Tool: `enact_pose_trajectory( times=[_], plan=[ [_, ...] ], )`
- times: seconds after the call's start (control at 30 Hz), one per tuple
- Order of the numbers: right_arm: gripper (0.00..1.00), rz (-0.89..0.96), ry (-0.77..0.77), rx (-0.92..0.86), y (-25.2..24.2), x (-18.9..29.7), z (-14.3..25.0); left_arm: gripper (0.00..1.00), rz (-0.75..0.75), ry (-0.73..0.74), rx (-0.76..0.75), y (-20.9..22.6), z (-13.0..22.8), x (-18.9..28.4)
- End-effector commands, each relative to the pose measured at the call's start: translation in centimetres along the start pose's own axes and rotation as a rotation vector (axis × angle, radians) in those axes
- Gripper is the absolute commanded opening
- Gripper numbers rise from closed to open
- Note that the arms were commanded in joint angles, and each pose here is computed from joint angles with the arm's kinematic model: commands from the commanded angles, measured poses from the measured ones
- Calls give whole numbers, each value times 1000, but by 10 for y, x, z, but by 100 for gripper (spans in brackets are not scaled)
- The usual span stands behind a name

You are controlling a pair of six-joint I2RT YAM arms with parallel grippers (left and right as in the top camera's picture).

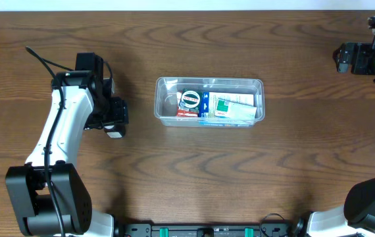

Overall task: Pack container
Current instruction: 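Grasp the dark bottle with white cap using left gripper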

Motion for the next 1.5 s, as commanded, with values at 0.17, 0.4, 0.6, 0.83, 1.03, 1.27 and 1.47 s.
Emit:
enact_pose_trajectory(
  times=[0.17, 0.4, 0.6, 0.83, 1.03, 1.27, 1.47],
  plan=[
    [99, 1, -11, -12, -1, 3, -2, 41, -16, -2, 3, 3, 1, -1],
    [99, 1, -11, -12, -1, 3, -2, 33, -15, -2, 3, 3, 1, 0],
    [99, 1, -11, -12, -1, 3, -2, 27, -20, 14, 4, 4, 3, 0],
    [99, 1, -11, -12, -1, 3, -2, 27, 10, 23, 8, 1, 4, 2],
    [99, 1, -11, -12, -1, 3, -2, 27, 56, -3, 13, -6, -3, 15],
    [99, 1, -11, -12, -1, 3, -2, 27, 74, -57, 10, -11, -15, 43],
    [99, 1, -11, -12, -1, 3, -2, 24, 105, -129, -47, -30, -22, 77]
  ],
)
Point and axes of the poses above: each gripper's point midway between its finger pads, its own x axis back along the fingers, its own y axis along the line the jaws close on, z = x × y, the point moved 8 cm from there along x, back along the fingers, and after that the axes turned 13 degrees about x, right-handed, at the moved point
